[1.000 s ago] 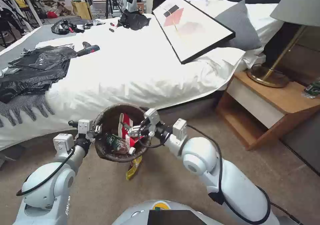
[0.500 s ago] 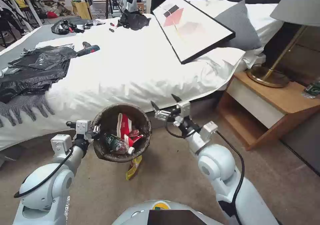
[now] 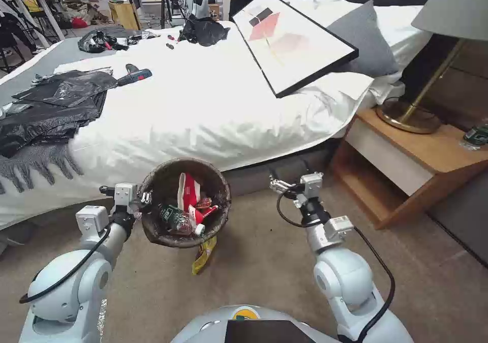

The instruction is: Pick up the trash bin, then pick up the garbage from the floor and place it into the trash bin.

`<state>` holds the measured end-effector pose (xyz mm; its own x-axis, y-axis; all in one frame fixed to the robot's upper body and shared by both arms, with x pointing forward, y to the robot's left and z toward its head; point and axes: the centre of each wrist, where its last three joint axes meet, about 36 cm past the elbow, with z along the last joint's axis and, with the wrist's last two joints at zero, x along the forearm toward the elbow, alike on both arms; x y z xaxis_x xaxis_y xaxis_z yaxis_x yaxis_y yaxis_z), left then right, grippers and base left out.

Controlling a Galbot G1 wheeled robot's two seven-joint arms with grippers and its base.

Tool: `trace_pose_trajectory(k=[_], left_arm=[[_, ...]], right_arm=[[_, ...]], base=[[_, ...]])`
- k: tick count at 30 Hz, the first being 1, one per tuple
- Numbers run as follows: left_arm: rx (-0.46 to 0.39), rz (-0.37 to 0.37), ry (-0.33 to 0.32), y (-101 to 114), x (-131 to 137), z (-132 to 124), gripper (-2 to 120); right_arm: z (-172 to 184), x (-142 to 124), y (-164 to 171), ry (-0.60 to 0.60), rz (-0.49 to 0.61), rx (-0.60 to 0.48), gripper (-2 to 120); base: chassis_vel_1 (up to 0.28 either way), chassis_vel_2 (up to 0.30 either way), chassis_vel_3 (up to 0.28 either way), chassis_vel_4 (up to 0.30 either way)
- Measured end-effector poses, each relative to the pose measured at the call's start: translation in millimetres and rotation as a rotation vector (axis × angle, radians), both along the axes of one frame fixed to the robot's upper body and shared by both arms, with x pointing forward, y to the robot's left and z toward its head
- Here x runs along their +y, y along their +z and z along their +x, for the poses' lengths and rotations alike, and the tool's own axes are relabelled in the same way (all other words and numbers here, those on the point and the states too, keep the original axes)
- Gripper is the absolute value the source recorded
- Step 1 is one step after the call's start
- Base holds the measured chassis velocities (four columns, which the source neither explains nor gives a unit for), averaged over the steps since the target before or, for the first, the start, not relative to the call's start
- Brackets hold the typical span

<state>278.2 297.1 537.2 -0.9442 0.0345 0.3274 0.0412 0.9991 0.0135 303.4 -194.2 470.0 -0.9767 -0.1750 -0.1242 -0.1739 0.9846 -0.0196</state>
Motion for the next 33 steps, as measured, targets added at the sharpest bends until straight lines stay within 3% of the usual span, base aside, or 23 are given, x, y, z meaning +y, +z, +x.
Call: trace_pose_trajectory(k=[11, 33], left_arm=[[0.000, -0.006, -0.003, 0.2, 1.9, 0.1, 3], [0.003, -0.002, -0.006, 0.8, 3.4, -1.6, 3]], right_arm=[[-17.7, -29.3, -16.3, -0.126, -0.039, -0.003, 100], [-27.5, -34.0, -21.9, -0.143, -0.024, 0.003, 100]], base=[[0.000, 0.000, 0.000, 0.000], [0.022, 0.022, 0.024, 0.018]])
